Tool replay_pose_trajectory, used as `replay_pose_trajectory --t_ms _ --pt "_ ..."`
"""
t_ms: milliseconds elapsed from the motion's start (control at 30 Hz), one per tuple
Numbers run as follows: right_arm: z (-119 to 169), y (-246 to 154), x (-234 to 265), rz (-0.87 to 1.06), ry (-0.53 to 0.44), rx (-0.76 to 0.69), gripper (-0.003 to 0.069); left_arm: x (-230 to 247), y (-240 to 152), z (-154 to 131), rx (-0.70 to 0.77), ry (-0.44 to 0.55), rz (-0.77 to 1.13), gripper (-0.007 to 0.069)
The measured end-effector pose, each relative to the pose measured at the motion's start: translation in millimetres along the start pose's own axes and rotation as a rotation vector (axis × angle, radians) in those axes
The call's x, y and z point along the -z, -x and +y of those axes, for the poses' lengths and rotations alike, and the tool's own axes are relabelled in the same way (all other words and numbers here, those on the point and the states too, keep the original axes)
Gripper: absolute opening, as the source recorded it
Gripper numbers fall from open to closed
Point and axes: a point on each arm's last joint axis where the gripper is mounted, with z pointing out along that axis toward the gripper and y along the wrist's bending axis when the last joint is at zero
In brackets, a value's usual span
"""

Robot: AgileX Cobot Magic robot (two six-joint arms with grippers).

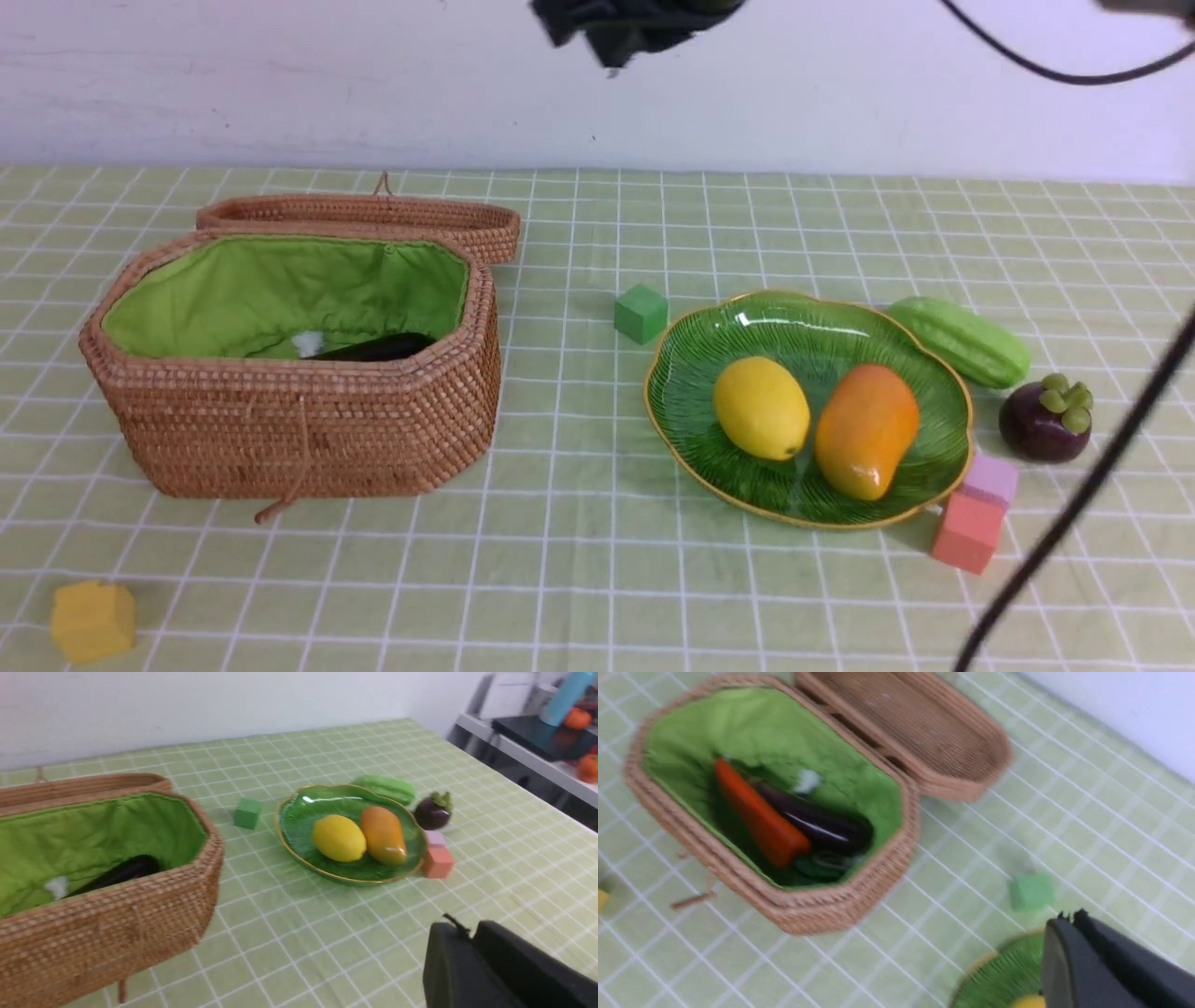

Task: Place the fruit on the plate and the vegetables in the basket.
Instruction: Use the right arm to grab a mangosteen and put it into the right plate

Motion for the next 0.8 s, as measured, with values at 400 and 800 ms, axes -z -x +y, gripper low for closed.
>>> replay_pose_trajectory --t_ms 400,800 --pt "-156 -188 1 0.520 -0.331 -0.599 0.0116 3 1 -24 -0.127 -0.264 -0.027 0.0057" --pt "-210 -248 -42 0.382 -0.320 -0.842 0.0645 3 5 -24 -0.126 -0.264 -0.074 0.0057"
